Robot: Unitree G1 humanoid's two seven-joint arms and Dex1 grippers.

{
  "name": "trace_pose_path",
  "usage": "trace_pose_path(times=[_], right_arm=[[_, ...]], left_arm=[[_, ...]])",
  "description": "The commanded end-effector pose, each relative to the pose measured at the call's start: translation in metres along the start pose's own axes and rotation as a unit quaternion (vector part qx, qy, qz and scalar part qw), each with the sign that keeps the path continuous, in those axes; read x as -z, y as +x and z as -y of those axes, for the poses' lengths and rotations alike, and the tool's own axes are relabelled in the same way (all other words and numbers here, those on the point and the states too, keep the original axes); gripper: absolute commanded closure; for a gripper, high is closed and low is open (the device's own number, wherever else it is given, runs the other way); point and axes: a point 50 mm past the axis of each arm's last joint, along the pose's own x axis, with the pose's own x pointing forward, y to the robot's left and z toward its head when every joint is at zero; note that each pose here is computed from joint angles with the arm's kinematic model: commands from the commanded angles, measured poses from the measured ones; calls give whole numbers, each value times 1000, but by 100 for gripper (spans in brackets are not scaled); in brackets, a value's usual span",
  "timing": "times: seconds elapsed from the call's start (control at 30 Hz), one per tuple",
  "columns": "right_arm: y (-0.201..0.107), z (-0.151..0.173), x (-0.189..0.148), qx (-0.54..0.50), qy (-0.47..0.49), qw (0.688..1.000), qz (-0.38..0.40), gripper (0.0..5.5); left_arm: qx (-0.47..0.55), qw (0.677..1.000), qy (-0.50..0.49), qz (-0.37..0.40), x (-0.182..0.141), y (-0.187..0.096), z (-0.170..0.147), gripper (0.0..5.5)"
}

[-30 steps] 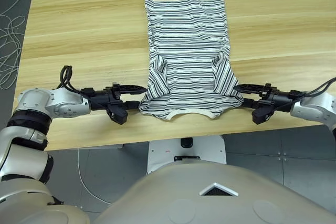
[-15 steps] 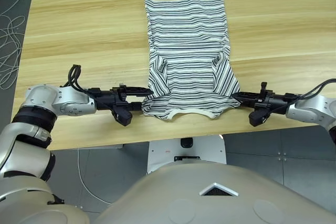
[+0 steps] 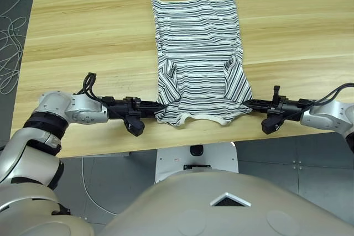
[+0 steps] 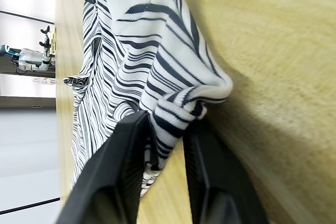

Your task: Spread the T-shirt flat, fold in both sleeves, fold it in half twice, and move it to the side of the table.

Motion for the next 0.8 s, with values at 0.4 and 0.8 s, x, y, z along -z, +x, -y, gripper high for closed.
trace_pose_path(times=[0.4,0.8], right_arm=[[1,2,-34,29,152,984,87,540],[-18,38,-57,-47,388,905,166,540]], left_arm=[[44,987,-145,45,-21,4,33,539],[121,913,-368,127,-55,-16,-6,539]])
